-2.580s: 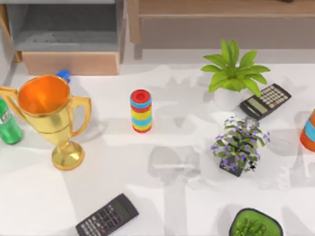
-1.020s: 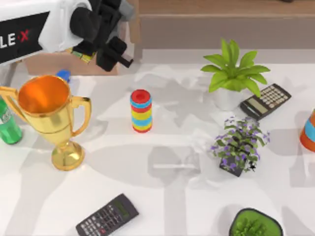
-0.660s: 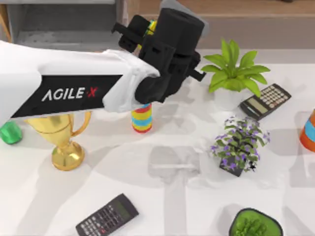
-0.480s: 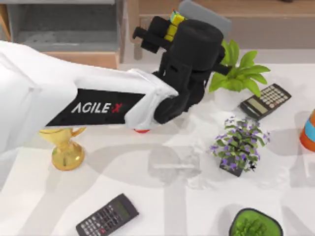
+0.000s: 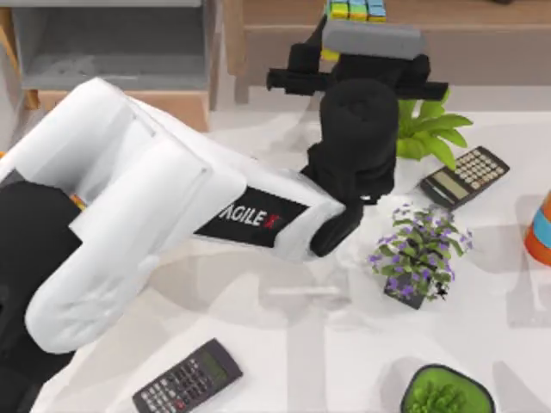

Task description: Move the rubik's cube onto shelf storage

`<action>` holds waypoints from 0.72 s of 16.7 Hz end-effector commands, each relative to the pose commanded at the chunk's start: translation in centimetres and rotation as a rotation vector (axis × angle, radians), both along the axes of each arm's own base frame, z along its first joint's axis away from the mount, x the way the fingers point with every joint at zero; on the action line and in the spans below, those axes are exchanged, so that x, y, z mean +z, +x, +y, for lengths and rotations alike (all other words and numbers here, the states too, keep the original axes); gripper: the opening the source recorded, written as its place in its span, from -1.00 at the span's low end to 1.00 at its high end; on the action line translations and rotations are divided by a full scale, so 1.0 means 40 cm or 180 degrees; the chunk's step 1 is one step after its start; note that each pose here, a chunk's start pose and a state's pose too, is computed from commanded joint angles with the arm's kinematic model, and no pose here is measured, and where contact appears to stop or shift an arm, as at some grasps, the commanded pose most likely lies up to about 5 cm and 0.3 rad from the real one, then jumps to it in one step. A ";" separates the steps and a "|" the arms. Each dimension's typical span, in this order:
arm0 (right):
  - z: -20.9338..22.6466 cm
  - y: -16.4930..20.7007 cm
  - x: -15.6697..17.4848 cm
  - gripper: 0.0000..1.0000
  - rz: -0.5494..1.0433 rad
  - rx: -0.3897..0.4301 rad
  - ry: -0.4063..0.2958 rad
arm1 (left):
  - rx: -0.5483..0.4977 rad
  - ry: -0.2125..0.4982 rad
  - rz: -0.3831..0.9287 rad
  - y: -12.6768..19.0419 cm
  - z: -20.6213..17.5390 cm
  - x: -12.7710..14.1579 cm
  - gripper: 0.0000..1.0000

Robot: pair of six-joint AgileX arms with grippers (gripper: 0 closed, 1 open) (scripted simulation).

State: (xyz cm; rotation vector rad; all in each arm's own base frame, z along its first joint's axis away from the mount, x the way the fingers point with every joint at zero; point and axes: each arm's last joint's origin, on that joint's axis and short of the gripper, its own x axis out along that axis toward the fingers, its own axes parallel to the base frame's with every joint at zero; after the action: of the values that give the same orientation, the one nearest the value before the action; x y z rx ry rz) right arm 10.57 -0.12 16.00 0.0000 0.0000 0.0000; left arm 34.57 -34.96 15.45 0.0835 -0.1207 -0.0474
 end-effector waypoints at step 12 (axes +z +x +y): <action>0.000 0.000 0.000 1.00 0.0000 0.0000 0.0000 | 0.0060 -0.0277 -0.0248 0.026 -0.004 -0.027 -1.00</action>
State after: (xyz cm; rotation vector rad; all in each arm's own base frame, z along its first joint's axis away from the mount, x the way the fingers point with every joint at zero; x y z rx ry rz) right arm 10.57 -0.12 16.00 0.0000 0.0000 0.0000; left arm 35.61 -35.11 14.36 -0.0004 -0.1997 -0.0200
